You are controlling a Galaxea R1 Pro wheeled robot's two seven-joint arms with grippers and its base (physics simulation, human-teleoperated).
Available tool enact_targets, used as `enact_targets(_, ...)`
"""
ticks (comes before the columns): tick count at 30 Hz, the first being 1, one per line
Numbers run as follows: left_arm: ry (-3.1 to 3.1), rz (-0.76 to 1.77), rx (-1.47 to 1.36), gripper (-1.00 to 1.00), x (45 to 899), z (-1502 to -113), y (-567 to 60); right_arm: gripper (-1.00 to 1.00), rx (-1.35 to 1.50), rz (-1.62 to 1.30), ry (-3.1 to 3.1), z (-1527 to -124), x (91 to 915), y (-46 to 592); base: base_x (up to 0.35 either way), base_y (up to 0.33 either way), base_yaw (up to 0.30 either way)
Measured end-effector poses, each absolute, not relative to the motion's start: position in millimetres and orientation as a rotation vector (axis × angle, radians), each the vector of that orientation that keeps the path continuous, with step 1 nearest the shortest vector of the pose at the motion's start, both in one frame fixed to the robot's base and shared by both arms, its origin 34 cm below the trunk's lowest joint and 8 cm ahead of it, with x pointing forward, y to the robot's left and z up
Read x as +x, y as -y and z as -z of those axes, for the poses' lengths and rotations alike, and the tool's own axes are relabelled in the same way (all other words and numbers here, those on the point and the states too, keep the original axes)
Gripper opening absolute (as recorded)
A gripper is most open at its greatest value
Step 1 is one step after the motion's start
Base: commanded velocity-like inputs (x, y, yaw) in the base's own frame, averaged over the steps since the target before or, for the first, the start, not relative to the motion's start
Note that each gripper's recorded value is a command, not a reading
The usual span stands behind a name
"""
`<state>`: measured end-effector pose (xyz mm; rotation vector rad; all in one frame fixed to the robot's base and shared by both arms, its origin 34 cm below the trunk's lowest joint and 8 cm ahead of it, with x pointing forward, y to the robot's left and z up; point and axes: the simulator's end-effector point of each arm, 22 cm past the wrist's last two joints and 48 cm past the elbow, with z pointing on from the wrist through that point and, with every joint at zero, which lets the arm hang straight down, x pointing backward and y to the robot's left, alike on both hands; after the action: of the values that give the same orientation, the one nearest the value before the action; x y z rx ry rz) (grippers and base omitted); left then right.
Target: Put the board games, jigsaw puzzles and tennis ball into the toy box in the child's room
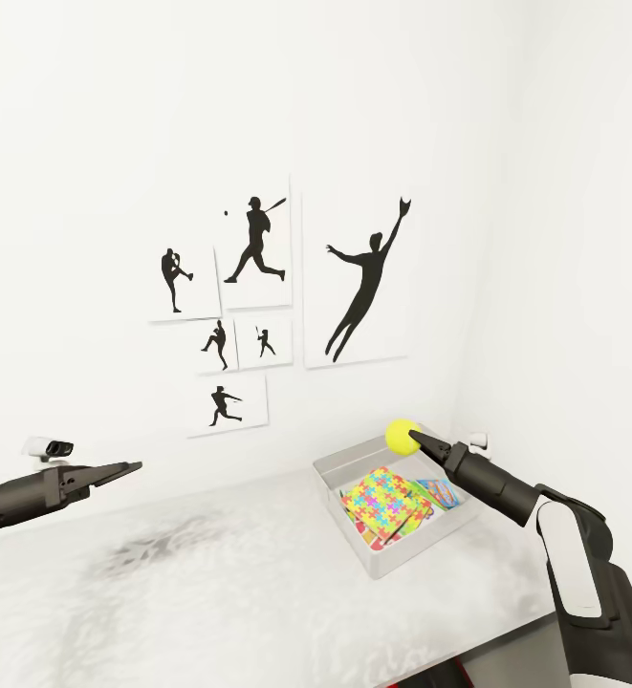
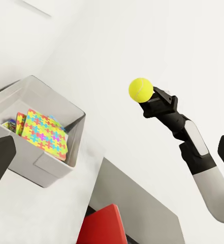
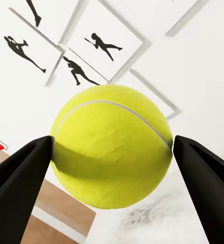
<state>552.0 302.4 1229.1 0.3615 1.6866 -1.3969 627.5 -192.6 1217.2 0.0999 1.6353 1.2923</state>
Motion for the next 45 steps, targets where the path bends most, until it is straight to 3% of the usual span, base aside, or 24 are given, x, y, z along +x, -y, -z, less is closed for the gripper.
enact_targets(45, -1.687, 1.396, 0.361, 1.0, 552, -1229, -303, -1.0, 0.131, -1.254, -1.66, -1211, 632, 203, 0.0, 0.0, 0.0)
